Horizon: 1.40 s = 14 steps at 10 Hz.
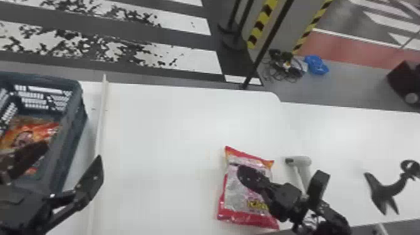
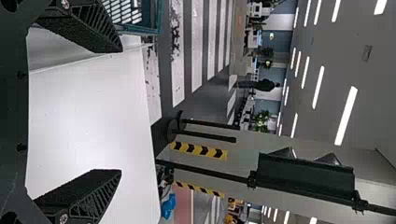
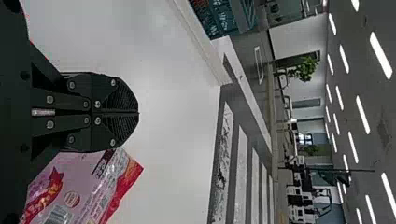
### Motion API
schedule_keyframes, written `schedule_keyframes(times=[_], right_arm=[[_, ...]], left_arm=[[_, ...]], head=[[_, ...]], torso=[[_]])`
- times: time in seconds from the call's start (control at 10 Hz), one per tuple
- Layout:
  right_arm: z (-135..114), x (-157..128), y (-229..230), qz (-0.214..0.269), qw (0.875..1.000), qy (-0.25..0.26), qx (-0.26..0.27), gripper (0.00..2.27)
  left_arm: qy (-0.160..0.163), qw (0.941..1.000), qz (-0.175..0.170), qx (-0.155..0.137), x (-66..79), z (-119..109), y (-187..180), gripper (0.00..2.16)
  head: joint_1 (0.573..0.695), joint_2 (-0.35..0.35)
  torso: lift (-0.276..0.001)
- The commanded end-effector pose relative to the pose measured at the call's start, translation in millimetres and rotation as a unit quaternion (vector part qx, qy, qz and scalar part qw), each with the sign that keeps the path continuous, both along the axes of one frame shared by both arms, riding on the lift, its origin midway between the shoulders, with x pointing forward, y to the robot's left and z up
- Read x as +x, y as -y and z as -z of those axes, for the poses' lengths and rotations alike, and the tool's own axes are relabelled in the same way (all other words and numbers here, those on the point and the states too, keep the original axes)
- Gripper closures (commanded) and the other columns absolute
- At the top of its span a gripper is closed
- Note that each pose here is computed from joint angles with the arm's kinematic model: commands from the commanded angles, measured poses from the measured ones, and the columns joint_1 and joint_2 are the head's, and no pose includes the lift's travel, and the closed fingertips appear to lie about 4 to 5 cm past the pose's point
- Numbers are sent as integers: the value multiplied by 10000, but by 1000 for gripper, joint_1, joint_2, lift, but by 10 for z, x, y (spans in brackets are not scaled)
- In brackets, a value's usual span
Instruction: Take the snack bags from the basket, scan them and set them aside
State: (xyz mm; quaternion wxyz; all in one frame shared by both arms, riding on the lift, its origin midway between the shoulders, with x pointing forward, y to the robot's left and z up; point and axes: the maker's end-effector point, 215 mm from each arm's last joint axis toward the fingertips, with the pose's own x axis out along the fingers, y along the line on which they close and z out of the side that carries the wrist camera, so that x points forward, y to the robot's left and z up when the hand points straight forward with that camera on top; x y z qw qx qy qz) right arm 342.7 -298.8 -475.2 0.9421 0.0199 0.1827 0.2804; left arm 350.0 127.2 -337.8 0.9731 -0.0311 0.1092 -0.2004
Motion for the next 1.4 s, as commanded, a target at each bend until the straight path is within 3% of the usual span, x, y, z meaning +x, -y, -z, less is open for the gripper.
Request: schedule_keyframes(times=[0.0,0.2,0.4,0.7,1.1,1.3], right_arm=[[-93,-127,-366,-84,9995,-118,280,2256],[-147,-216,-586,215,9986,-114,468,2256],[-200,-123,-342,940,9951,208,237,2256],[-133,-13,126,2426,9694,335,146,2256],[148,-54,253,3418,9395,230,-53,2256],[299,-195,305,4052,9134,189,-348,2256]], left_arm=[[-13,10000,-13,9,-4,17,-14,73],[-7,10000,-26,-5,2,10,-10,73],[-20,10000,-34,3,1,35,-21,73],[22,10000,-40,-10,27,40,-22,73],[5,10000,-34,-5,66,88,-35,73],[-1,10000,-51,1,71,114,-55,73]], head=[[695,-295],[695,-230],[695,-206],[695,-273],[695,-318],[695,-331]], torso=[[-75],[-75],[-75],[-75],[-75],[-75]])
